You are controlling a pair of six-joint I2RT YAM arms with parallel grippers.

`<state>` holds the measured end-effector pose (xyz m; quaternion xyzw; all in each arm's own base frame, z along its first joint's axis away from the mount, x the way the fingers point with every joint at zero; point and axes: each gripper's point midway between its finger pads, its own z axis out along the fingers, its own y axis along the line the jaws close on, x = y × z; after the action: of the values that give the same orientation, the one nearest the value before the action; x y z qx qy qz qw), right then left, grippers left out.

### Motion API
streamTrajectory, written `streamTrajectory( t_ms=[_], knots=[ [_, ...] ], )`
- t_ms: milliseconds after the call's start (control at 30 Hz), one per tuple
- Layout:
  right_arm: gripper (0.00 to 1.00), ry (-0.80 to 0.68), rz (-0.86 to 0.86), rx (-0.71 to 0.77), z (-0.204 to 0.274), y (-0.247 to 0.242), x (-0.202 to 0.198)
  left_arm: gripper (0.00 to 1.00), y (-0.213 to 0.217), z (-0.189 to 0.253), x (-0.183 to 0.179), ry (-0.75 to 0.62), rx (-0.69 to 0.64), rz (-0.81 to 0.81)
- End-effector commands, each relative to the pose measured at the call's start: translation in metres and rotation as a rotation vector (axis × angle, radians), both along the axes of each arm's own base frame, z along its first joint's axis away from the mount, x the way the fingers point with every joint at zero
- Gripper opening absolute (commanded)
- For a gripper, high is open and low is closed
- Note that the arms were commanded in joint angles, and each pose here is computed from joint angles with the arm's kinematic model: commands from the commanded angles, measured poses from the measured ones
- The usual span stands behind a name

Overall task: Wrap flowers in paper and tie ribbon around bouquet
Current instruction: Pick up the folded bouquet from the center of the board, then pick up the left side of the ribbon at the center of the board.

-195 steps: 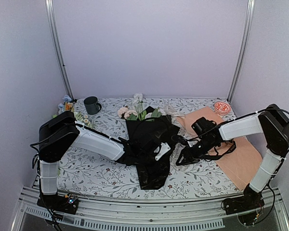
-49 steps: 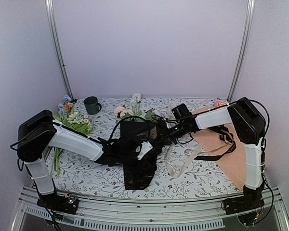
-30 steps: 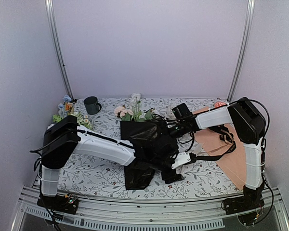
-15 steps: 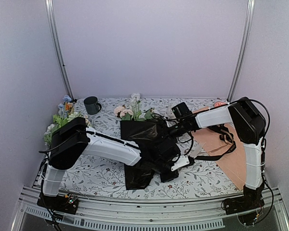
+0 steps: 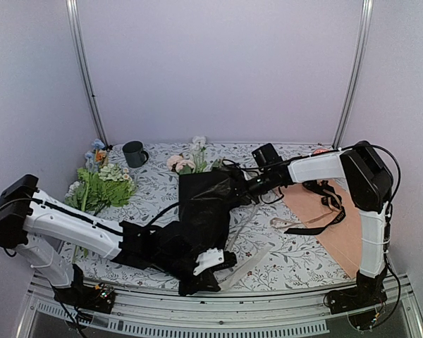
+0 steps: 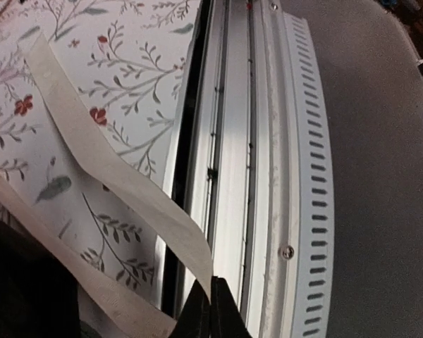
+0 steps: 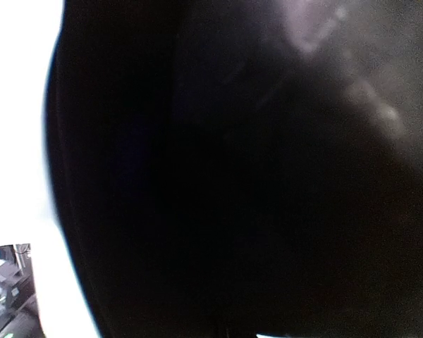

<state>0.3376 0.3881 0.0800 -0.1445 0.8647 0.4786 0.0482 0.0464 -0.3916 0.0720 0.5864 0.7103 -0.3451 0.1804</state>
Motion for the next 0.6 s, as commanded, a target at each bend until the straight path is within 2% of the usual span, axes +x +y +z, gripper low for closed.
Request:
streamTrajectory(
  t_ms=[0, 100, 200, 367, 567],
  knots=[
    [0.0, -0.051, 0.004, 0.076, 0.051, 0.002, 0.008, 0.0, 0.035, -0.009, -0.025, 0.201, 0.022, 0.077],
    [0.0, -0.056, 0.005, 0.084, 0.058, 0.001, 0.009, 0.0, 0.058, -0.013, -0.022, 0.226, 0.033, 0.183],
    [0.0, -0.05, 0.007, 0.089, 0.062, -0.002, 0.01, 0.0, 0.081, -0.015, -0.002, 0.211, 0.039, 0.347],
    [0.0, -0.058, 0.007, 0.061, 0.063, -0.013, 0.01, 0.0, 0.146, -0.014, 0.078, 0.12, 0.062, 0.809],
    [0.0, -0.053, 0.05, 0.035, 0.054, -0.02, -0.001, 0.0, 0.198, 0.039, 0.146, -0.008, -0.1, 1.108]
  ],
)
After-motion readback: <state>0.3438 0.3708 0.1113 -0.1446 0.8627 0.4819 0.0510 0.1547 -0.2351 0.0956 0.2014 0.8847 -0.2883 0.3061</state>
